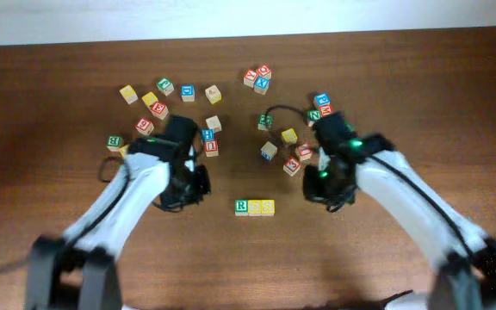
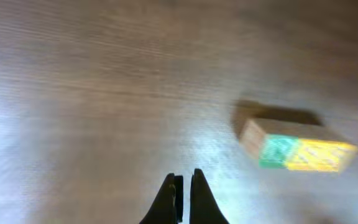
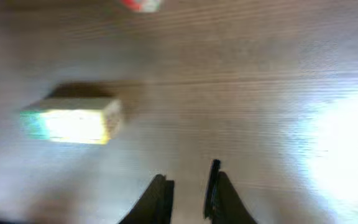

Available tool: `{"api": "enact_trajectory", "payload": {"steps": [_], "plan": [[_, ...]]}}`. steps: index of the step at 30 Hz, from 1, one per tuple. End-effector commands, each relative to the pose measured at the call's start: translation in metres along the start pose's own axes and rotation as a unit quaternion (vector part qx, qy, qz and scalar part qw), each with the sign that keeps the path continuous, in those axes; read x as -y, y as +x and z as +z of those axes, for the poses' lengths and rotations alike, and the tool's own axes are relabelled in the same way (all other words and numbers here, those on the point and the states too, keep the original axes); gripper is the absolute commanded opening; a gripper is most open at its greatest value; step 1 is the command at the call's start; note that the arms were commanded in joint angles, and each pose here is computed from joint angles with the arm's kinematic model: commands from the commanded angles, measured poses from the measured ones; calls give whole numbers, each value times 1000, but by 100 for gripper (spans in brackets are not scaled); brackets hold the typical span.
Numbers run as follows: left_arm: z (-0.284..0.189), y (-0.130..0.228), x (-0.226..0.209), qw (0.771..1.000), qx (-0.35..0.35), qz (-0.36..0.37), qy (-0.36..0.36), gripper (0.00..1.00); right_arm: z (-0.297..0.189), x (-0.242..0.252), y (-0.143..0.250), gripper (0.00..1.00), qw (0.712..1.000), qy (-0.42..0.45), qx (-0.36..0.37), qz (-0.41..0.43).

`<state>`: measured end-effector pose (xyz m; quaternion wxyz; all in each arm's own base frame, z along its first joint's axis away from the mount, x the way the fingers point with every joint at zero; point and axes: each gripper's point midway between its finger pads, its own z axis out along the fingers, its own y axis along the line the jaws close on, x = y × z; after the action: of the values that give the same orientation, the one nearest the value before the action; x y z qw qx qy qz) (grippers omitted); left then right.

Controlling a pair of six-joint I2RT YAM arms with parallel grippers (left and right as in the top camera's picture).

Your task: Spell out RSS

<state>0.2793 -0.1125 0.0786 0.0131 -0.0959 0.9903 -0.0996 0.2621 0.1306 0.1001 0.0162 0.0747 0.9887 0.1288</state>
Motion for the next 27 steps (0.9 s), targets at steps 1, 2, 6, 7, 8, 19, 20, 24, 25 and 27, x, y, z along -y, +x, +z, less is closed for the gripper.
{"api": "enact_trajectory", "payload": {"steps": [1, 2, 6, 7, 8, 19, 20, 24, 25, 27], "plan": [[-71, -4, 6, 995, 94, 21, 38, 0, -76, -7, 7, 25, 994, -28, 97, -40], [-87, 2, 4, 992, 114, 23, 43, 0, -98, -3, 21, 40, 991, -35, 124, -44], [-132, 25, -8, 982, 178, 29, 48, 49, -145, 22, 68, 76, 981, -34, 186, -47], [-140, 30, -9, 980, 191, 31, 53, 82, -155, 27, 82, 91, 977, -44, 204, -51], [-145, 33, -9, 978, 199, 32, 58, 99, -161, 31, 93, 92, 973, -53, 219, -48], [-158, 35, -8, 971, 225, 36, 71, 99, -194, 48, 140, 99, 935, -114, 329, -65], [-158, 35, -8, 971, 225, 36, 71, 99, -194, 48, 140, 98, 935, -114, 329, -66], [-158, 35, -8, 971, 225, 36, 71, 99, -194, 48, 140, 98, 935, -114, 329, -66], [-158, 35, -8, 971, 225, 36, 71, 99, -194, 48, 140, 98, 935, -114, 329, -66], [-158, 35, -8, 971, 225, 36, 71, 99, -194, 48, 140, 98, 935, -114, 329, -66]]}}
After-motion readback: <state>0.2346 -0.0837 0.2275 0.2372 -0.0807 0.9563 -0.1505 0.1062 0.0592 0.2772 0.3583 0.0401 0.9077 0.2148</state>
